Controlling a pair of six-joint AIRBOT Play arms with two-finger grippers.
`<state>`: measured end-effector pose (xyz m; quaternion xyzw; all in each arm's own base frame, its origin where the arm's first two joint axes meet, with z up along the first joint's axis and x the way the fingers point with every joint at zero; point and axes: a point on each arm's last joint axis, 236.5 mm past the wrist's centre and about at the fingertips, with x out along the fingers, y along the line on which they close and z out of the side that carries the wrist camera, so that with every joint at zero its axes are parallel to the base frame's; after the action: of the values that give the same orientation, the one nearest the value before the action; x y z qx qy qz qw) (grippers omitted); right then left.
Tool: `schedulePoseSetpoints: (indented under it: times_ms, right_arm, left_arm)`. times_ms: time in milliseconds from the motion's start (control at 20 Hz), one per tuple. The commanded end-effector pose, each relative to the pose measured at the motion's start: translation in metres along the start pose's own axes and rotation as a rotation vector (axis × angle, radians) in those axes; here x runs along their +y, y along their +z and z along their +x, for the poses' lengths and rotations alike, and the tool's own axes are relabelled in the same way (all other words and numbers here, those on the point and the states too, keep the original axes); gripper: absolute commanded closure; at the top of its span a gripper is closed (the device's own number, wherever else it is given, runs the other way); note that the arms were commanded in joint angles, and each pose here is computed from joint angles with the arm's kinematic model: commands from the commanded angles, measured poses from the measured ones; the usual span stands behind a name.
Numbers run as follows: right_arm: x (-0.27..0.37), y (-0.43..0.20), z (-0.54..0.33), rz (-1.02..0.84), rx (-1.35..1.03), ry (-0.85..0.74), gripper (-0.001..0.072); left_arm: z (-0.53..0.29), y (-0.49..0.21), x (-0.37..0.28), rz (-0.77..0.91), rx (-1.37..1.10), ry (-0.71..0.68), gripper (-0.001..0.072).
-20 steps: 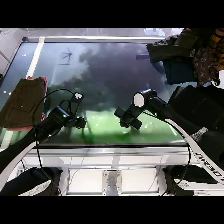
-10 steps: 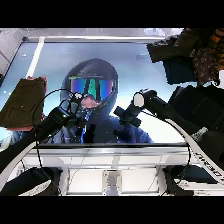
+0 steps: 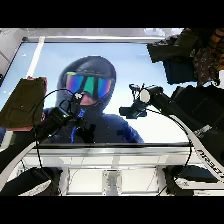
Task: Fold the clothes and pants, and hang the long-sleeved shirts on hangers.
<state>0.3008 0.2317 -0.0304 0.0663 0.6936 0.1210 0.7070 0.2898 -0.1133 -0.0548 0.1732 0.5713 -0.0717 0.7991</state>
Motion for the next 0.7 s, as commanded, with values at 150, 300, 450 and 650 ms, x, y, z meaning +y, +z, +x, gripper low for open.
schedulePoseSetpoints:
  times_ms: [150,300,450,650]
  right_arm:
    - [-0.006,0.004,-0.001,-0.213,-0.008,-0.014,0.0696]
    - [-0.006,0.005,-0.001,-0.218,-0.013,-0.012,0.0696]
    - [-0.005,0.007,-0.001,-0.219,-0.021,-0.010,0.0696]
    - [-0.006,0.009,-0.001,-0.227,-0.029,-0.016,0.0696]
  left_arm:
    - [0.000,0.010,-0.002,0.003,-0.042,-0.010,0.0234]
    - [0.000,0.012,-0.003,0.004,-0.050,-0.012,0.0234]
    - [0.001,0.012,0.005,0.023,-0.049,0.019,0.0234]
    - [-0.009,0.002,0.127,-0.079,-0.010,0.380,0.0082]
